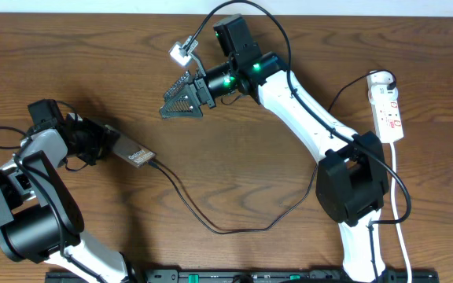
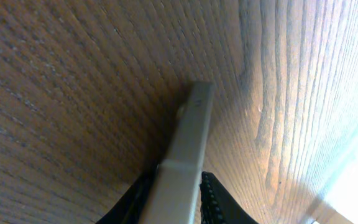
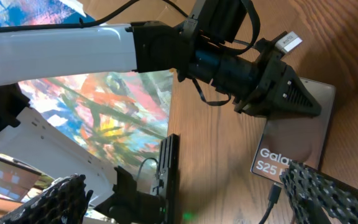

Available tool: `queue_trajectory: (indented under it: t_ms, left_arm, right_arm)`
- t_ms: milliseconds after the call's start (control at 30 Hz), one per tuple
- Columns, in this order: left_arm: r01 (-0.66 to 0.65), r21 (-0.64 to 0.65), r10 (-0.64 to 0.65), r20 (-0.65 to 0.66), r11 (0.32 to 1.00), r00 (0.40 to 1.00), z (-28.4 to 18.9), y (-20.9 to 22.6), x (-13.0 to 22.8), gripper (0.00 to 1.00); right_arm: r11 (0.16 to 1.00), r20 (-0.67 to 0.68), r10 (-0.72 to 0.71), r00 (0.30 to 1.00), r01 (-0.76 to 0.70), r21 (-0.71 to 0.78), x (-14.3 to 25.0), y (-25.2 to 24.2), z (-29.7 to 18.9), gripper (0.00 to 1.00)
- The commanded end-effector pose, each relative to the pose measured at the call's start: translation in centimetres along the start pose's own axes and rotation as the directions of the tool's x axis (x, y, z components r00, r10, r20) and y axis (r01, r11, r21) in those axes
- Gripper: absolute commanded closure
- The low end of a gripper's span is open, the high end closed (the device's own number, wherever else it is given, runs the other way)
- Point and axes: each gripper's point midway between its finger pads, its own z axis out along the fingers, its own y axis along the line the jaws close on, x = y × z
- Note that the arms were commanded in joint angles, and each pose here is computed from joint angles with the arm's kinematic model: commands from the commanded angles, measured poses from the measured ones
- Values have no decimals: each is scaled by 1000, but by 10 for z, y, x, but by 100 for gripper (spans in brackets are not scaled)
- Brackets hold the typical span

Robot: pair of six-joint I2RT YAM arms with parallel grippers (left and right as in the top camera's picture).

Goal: Plug charger to phone and switch on socket
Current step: 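Set the phone flat on the table and open the left gripper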

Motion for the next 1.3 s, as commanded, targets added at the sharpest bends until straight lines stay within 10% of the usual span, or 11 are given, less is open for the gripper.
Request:
queue_trajectory:
  t_ms: [0, 467, 633, 833, 967, 1267]
  left_arm:
    - [55, -146, -54, 9, 988, 998, 11, 41, 4, 69]
    - [61, -156, -62, -2, 986, 998, 11, 43, 7, 59]
    - [5, -130, -1, 25, 992, 1000, 9, 38, -3, 12]
    - [-142, 30, 140, 82, 989, 987, -24, -8, -29, 10]
    - [-383, 214, 352, 170, 898, 920, -82, -84, -23, 10]
    - [-756, 71, 707, 306, 651, 637, -174, -171, 77, 9]
  right_arm:
    - [999, 7, -44, 999, 44, -7, -9, 16, -1, 1]
    - [999, 5, -39, 999, 39, -7, -8, 16, -1, 1]
    - [999, 3, -32, 999, 32, -6, -8, 16, -1, 1]
    - [1000, -14, -7, 1000, 7, -1, 1, 13, -4, 1]
    - [998, -11, -3, 1000, 4, 63, 1, 2, -6, 1]
    - [967, 10, 86, 996, -86, 238, 4, -31, -20, 1]
